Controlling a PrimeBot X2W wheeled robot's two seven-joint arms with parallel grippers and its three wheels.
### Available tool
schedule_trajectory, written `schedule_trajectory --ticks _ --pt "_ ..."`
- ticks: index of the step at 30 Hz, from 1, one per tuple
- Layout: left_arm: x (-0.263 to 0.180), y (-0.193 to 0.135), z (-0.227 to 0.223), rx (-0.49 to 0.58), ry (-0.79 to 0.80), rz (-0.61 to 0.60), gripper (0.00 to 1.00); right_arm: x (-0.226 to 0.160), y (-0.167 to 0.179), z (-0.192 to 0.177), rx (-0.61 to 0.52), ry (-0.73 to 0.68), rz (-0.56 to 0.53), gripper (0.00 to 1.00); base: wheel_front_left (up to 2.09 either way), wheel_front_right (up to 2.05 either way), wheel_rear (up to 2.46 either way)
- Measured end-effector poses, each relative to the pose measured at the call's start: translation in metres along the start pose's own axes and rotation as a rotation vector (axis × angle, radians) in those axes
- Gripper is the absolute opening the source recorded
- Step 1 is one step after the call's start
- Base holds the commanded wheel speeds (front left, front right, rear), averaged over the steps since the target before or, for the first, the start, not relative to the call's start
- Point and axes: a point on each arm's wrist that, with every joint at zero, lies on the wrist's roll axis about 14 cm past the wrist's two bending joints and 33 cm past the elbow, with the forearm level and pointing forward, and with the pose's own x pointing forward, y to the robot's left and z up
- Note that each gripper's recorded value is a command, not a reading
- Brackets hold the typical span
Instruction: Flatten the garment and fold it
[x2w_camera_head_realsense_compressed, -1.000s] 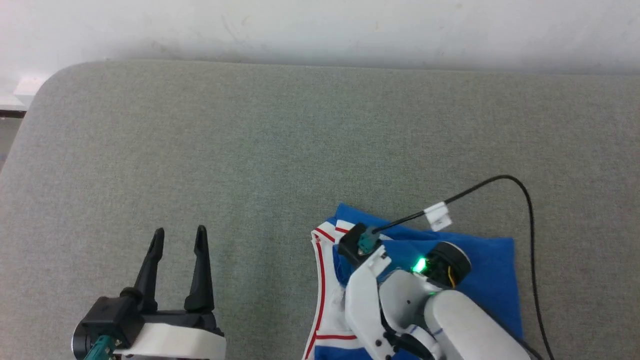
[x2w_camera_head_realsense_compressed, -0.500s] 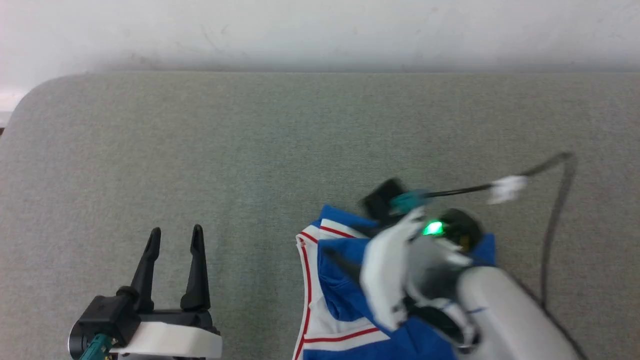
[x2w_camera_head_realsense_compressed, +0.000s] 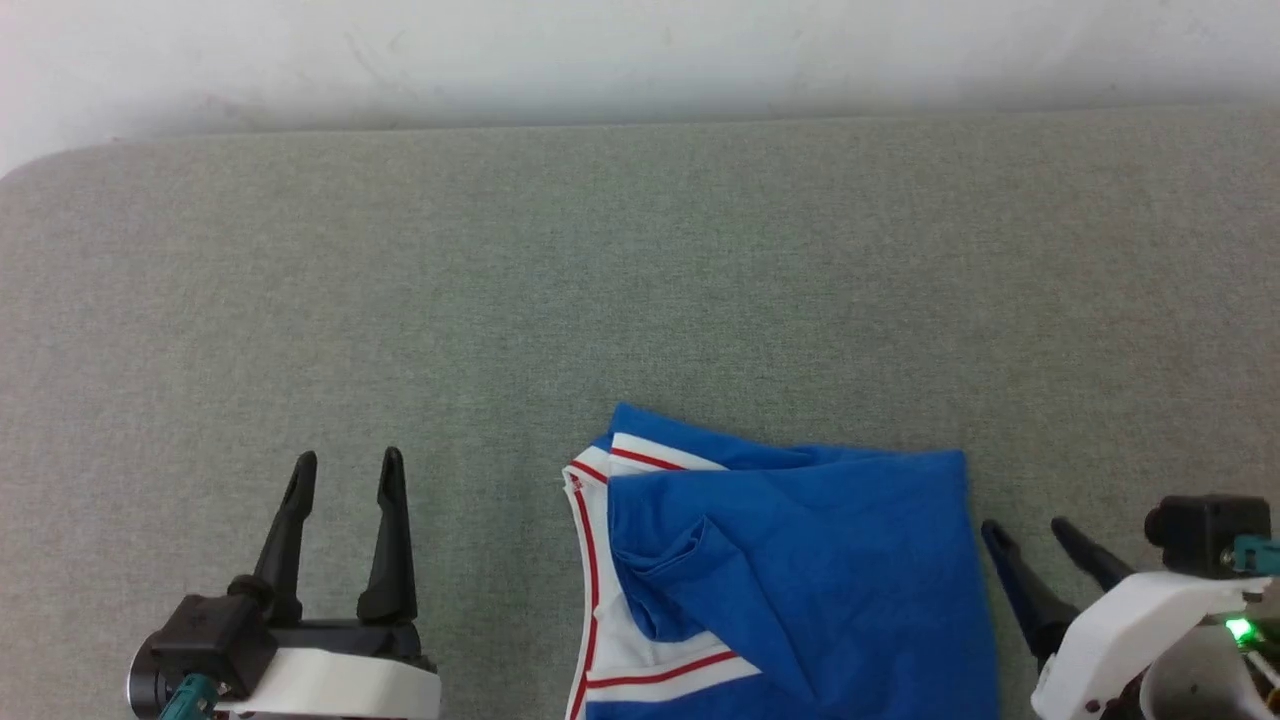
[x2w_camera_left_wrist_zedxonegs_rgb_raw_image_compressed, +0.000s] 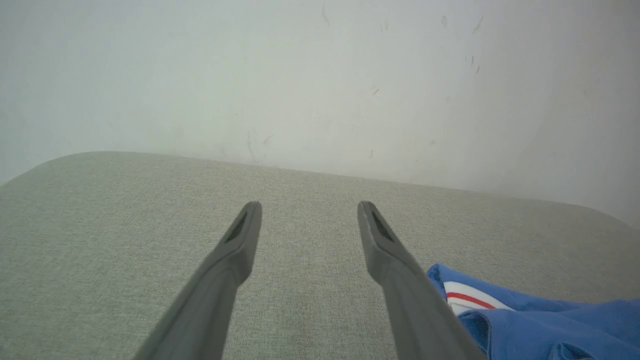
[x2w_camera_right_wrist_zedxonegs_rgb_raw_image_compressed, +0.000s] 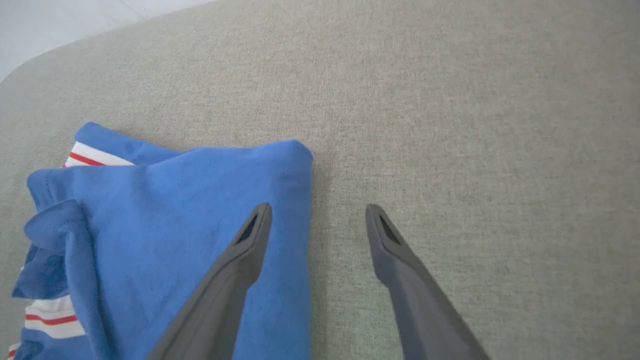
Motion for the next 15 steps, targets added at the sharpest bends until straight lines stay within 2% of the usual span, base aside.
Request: schedule_trajectory --ticks 15 --pt "-0.005 0.010 0.006 0.032 0.004 0.008 1.00 0.020 0.019 -0.065 0.098 0.215 0.071 1.00 0.00 0.00 0.00"
